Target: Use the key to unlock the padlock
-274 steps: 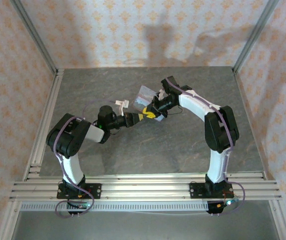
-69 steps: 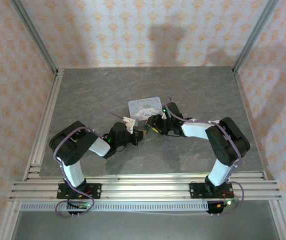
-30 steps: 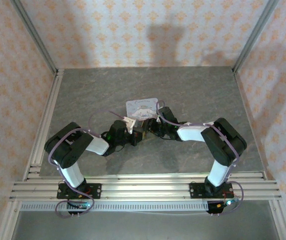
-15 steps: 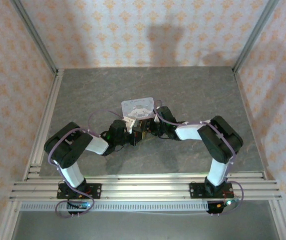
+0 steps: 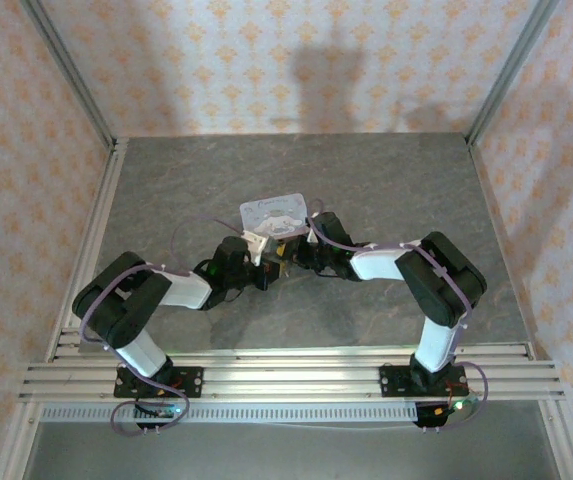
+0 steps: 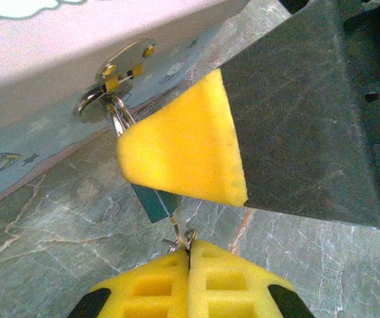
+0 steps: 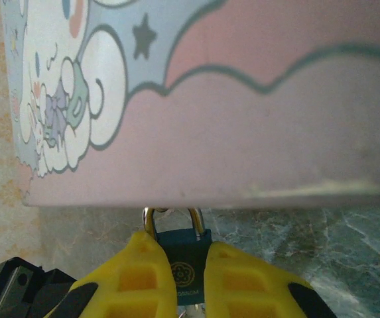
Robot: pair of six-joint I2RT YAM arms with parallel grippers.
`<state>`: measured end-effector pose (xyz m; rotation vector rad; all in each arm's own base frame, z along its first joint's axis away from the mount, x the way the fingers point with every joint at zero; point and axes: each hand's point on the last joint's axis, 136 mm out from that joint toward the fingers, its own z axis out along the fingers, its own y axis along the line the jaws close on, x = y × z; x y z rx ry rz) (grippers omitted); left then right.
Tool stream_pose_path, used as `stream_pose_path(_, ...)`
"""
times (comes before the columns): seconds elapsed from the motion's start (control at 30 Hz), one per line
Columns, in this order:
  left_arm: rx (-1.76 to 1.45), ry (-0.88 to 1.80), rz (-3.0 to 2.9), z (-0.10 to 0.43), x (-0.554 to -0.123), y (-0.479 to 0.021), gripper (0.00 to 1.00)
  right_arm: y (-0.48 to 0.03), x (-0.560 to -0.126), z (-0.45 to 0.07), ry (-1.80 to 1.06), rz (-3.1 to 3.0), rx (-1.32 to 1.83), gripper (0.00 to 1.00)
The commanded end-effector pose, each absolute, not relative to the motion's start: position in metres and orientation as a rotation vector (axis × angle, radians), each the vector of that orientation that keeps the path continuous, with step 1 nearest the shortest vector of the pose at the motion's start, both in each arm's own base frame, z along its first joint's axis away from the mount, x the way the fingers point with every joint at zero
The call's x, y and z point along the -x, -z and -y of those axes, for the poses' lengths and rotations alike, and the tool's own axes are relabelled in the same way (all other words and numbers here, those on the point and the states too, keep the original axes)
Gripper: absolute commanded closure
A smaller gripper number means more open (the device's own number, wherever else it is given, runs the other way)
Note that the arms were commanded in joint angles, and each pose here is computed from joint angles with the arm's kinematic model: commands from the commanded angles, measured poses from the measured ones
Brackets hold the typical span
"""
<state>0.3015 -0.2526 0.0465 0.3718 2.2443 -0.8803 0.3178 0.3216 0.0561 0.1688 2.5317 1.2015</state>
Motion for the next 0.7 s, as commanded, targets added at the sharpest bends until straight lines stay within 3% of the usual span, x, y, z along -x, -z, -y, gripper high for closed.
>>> stream_pose_path(0.0,-0.326,0.890,-2.213,0.248,-0.306,-0.058,0.89,-0.063,-0.323,-0.326,-1.232,-2.485,-0.199,1.00)
stream_pose_path(0.1,-0.228,0.921,-2.208,0.240,-0.309,-0.062,0.68,-0.063,-0.326,-0.324,-1.242,-2.462,-0.251,1.00)
stream_pose_path(0.2,-0.112,0.933,-2.215,0.228,-0.309,-0.064,0.60,-0.063,-0.329,-0.321,-1.251,-2.437,-0.321,1.00)
stream_pose_path(0.67,0.131,1.138,-2.131,0.228,-0.309,-0.082,0.59,-0.066,-0.339,-0.313,-1.337,-2.340,-0.657,1.00)
